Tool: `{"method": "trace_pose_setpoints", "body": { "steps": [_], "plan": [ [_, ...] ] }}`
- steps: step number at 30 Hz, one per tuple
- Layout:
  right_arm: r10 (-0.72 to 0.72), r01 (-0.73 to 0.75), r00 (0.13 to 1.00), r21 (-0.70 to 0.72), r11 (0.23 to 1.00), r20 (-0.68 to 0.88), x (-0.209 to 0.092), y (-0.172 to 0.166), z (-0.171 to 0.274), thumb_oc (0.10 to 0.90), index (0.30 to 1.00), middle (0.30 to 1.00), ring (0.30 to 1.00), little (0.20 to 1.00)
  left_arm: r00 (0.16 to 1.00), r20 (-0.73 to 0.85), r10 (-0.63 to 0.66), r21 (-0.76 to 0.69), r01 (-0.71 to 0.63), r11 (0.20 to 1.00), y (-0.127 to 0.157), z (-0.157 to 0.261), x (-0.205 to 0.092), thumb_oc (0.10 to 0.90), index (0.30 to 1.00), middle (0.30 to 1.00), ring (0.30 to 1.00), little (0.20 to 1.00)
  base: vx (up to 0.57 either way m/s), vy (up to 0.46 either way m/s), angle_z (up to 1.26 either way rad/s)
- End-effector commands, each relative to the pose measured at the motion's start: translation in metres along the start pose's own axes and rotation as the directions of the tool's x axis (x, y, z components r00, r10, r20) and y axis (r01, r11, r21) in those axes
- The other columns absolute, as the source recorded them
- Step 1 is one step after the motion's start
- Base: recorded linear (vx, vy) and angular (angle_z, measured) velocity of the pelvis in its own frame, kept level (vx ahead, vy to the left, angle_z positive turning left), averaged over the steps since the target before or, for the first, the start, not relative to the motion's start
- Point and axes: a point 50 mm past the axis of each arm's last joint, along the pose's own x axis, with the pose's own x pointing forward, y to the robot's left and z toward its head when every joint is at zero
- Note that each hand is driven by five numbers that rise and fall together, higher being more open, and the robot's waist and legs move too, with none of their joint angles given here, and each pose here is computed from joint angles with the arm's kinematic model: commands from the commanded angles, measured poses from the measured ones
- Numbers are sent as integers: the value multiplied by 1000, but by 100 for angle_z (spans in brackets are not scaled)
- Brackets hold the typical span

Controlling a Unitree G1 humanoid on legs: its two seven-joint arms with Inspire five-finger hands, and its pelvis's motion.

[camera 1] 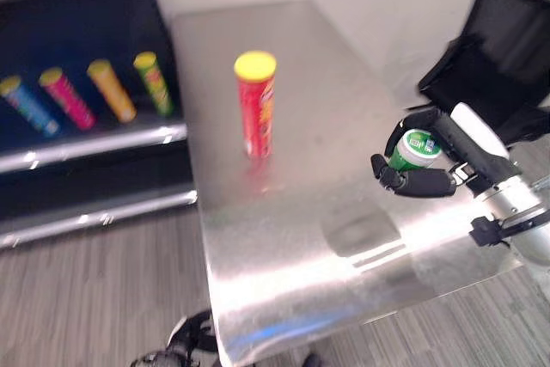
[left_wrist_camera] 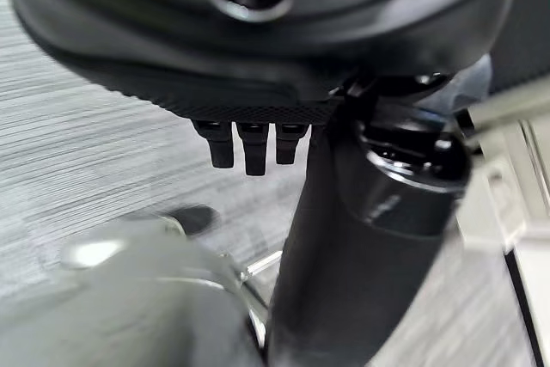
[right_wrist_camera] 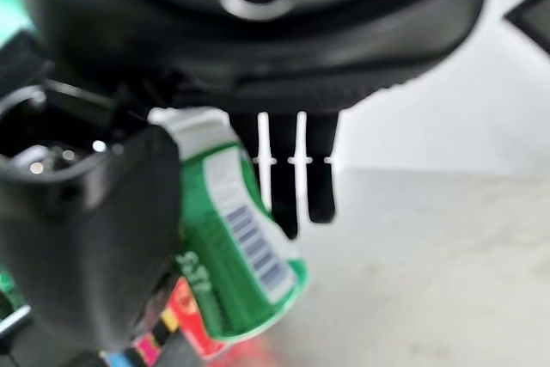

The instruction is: Put the goods on the table back onto the shelves and tidy them up.

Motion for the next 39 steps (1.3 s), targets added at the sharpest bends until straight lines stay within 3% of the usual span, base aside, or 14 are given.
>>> {"method": "trace_pose_setpoints", "body": {
  "steps": [1, 5, 10, 14, 22, 30, 39],
  "plan": [
    [-241, 257, 953, -70, 964, 186, 6, -51, 32, 400, 300, 300, 300, 300, 1000, -2, 2, 76, -1, 997, 7, -4, -2, 800, 900, 900, 900, 900, -135, 330, 27],
    [-219, 241, 962, -129, 962, 164, 4, -58, 30, 400, 300, 300, 300, 300, 1000, 13, 12, 62, -13, 998, 8, -3, -3, 800, 900, 900, 900, 900, -141, 419, 21],
    [-309, 320, 947, -166, 933, 87, -8, -64, 14, 400, 300, 300, 300, 300, 1000, 22, 11, 98, -13, 995, 11, -1, -3, 800, 900, 900, 900, 900, -197, 453, 7],
    [-360, 363, 932, -161, 918, 49, -11, -60, 6, 400, 300, 300, 300, 300, 998, 6, 61, 113, -61, 992, 30, -7, -7, 800, 900, 900, 900, 900, -257, 366, -35],
    [-281, 292, 952, -85, 953, 123, 1, -46, 20, 400, 300, 300, 300, 300, 994, -27, 110, 110, -107, 988, 50, -12, -12, 800, 900, 900, 900, 900, -213, 175, -20],
    [-160, 176, 951, -36, 984, 264, 18, -32, 48, 400, 300, 300, 300, 300, 997, -65, 48, 51, -45, 998, 27, -29, -15, 800, 900, 900, 900, 900, -20, -44, 24],
    [-126, 153, 947, -68, 986, 297, 21, -31, 56, 400, 300, 300, 300, 300, 998, -61, 28, 25, -27, 999, 18, -27, -13, 800, 900, 900, 900, 900, -67, 84, 56]
  ]
}}
